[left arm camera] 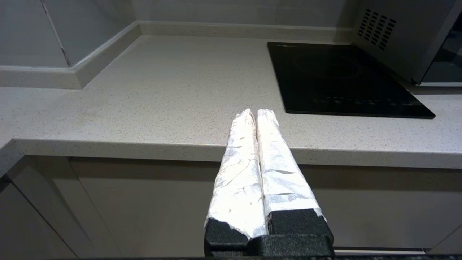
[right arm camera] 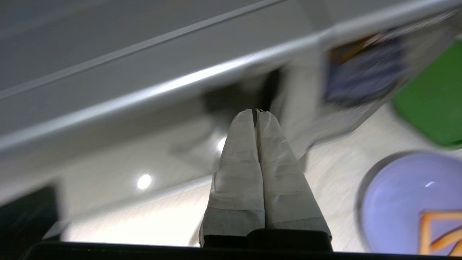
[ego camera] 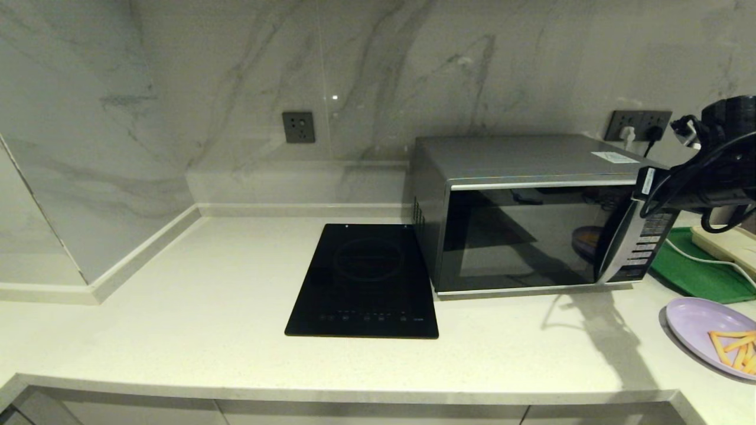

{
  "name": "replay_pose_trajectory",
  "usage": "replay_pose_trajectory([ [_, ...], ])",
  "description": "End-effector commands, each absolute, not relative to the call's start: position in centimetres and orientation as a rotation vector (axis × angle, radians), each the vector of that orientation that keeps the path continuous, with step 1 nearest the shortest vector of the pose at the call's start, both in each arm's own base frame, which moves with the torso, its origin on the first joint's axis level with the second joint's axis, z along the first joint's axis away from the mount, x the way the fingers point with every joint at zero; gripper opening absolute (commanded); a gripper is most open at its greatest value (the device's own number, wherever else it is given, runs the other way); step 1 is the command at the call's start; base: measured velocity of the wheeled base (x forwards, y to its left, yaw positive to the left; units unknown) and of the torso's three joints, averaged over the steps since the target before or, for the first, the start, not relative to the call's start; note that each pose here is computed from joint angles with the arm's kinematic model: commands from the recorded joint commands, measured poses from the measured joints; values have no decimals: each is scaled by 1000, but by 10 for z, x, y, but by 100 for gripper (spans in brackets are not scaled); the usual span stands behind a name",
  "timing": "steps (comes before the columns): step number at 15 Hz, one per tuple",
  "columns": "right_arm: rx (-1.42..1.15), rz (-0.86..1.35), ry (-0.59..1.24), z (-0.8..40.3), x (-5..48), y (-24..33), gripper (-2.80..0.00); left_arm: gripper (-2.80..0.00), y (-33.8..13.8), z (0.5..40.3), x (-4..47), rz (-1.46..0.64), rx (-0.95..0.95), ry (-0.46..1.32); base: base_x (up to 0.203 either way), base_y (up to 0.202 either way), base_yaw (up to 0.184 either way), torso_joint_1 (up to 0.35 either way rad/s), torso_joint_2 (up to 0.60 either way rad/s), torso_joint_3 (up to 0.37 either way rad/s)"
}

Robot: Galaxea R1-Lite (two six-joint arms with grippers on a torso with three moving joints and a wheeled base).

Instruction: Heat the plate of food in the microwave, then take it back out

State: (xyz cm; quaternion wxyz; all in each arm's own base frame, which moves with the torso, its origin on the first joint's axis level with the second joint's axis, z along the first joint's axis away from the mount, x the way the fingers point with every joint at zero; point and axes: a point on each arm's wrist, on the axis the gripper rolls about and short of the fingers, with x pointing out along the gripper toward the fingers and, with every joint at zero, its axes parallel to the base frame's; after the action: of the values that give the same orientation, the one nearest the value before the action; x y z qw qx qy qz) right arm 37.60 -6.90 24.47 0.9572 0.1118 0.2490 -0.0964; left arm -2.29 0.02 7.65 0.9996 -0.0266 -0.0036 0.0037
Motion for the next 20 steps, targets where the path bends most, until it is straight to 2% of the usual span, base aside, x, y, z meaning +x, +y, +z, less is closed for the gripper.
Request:
replay_pose_trajectory([
  [1,267,-78,579,277,331,-58,-280,-280,0,77,-23,7,-54,-8,0,0,0,0,0,0],
  [3,300,50,684,287,303,-47,-280,-280,0,77,-23,7,-54,-8,0,0,0,0,0,0],
  [6,278,165,748,287,297,-18,-280,-280,0,77,-23,8,-54,-8,0,0,0,0,0,0],
  [14,147,396,802,275,321,80,-280,-280,0,77,-23,7,-54,-8,0,0,0,0,0,0],
  [20,122,396,778,267,358,125,-280,-280,0,77,-23,7,-54,-8,0,0,0,0,0,0],
])
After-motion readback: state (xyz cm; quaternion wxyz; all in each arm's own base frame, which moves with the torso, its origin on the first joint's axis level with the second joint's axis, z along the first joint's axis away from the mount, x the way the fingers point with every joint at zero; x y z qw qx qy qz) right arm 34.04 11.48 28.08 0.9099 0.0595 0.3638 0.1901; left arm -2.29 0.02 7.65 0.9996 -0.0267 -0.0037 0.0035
